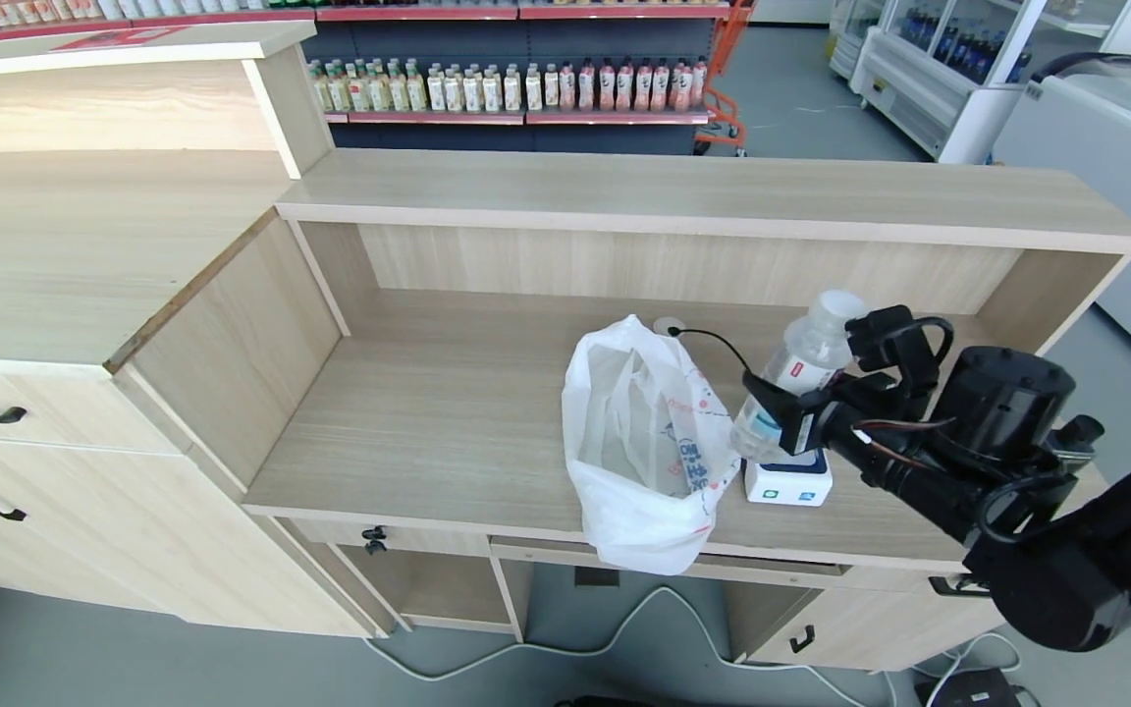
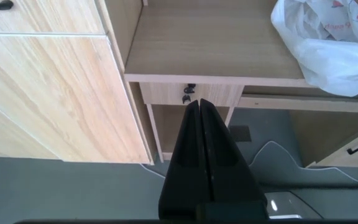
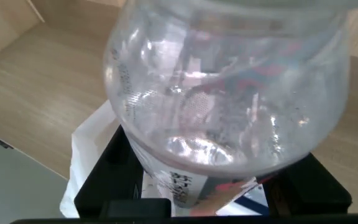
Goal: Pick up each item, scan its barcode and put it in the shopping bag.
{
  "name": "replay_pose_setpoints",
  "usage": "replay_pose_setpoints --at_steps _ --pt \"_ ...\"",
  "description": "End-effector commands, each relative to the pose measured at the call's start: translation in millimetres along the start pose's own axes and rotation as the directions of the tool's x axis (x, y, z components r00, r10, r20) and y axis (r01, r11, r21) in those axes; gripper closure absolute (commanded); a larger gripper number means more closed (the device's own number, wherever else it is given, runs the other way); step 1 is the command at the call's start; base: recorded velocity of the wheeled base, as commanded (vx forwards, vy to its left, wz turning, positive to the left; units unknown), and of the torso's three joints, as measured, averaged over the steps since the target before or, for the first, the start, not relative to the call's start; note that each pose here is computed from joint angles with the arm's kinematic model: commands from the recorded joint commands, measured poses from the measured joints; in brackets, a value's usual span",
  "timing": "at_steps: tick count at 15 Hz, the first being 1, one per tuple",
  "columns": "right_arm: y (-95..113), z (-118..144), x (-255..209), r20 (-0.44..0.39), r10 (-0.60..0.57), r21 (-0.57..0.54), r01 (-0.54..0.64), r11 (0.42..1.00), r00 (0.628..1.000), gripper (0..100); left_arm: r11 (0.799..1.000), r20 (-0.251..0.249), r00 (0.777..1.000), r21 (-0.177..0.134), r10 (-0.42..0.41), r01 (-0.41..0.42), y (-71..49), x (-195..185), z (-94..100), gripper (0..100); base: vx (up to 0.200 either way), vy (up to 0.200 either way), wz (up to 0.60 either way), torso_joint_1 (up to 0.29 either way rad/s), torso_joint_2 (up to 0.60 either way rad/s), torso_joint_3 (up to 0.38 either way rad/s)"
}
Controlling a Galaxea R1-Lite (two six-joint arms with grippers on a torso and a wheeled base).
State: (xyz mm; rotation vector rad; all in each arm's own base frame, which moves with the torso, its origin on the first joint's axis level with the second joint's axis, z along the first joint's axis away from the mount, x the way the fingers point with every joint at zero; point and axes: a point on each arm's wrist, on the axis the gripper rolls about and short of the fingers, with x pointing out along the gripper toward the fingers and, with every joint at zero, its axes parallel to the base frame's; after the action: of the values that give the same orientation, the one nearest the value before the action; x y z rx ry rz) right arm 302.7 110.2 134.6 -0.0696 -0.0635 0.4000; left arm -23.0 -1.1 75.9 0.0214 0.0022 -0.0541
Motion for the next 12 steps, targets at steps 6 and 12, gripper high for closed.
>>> replay_pose_setpoints --at_steps 6,12 --pt "13.4 -72.2 44.3 -0.071 0.041 0.036 -0.038 0.999 0.997 100 1.0 0.0 1.0 0.0 -0.001 0.001 0.0 0.0 0.0 100 0.0 0.0 0.0 0.0 0.0 0.0" --pt "27.4 -74.1 79.9 -0.006 0.118 0.034 -0.118 0.992 0.993 100 1.0 0.0 1.0 0.0 -0.001 0.001 0.0 0.0 0.0 100 0.0 0.0 0.0 0.0 0.0 0.0"
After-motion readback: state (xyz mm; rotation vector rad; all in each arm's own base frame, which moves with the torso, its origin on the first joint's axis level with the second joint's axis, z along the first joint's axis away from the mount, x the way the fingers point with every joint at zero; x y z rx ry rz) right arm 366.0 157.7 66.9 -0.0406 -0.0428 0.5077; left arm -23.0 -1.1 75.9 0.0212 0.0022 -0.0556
